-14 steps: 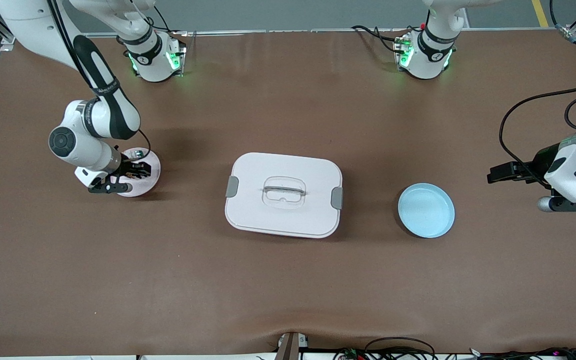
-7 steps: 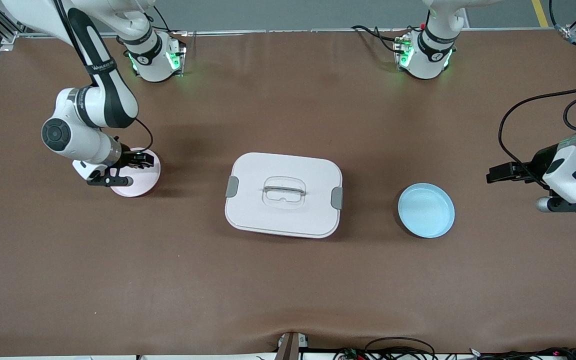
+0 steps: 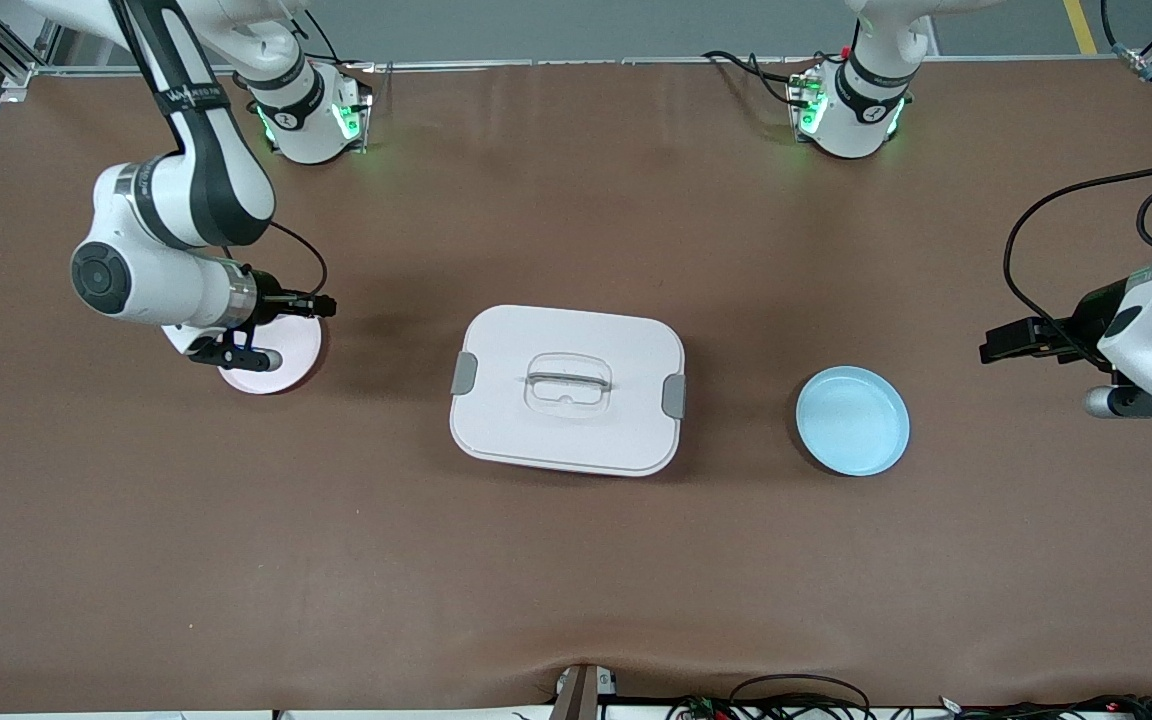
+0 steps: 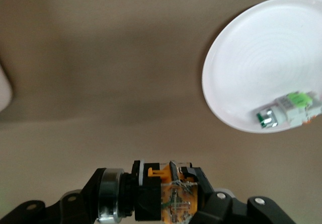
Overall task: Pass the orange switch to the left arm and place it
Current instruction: 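Lift the switch with the right gripper while the left gripper approaches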
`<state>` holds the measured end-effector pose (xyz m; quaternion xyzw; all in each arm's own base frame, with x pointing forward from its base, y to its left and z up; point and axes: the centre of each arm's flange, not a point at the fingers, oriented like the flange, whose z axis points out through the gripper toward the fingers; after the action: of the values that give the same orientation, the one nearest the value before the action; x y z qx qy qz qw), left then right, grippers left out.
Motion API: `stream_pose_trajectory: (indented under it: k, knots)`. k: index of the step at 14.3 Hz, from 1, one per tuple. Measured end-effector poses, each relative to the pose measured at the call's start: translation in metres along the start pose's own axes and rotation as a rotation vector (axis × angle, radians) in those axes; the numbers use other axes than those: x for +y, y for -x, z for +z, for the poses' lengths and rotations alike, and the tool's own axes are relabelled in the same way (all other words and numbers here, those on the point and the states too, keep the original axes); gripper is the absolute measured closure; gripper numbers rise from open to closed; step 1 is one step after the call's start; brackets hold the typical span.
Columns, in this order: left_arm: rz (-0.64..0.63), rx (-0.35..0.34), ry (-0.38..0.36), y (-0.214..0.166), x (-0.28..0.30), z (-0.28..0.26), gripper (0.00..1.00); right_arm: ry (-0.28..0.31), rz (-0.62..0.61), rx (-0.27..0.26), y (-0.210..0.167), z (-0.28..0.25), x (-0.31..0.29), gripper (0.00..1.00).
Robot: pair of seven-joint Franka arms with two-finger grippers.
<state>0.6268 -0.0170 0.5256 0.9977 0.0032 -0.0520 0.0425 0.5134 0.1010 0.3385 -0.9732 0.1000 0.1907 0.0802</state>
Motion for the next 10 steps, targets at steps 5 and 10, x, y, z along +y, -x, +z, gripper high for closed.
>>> stream_pose_trajectory:
  k: [5,10]
  knots:
    - [0.002,0.0,0.0,0.0,0.001,0.0,0.0,-0.035,0.145,-0.022,0.037,-0.046,-0.097,0.27]
    - [0.018,0.01,0.04,0.007,0.016,-0.013,0.0,-0.172,0.293,-0.066,0.094,-0.07,-0.205,0.27]
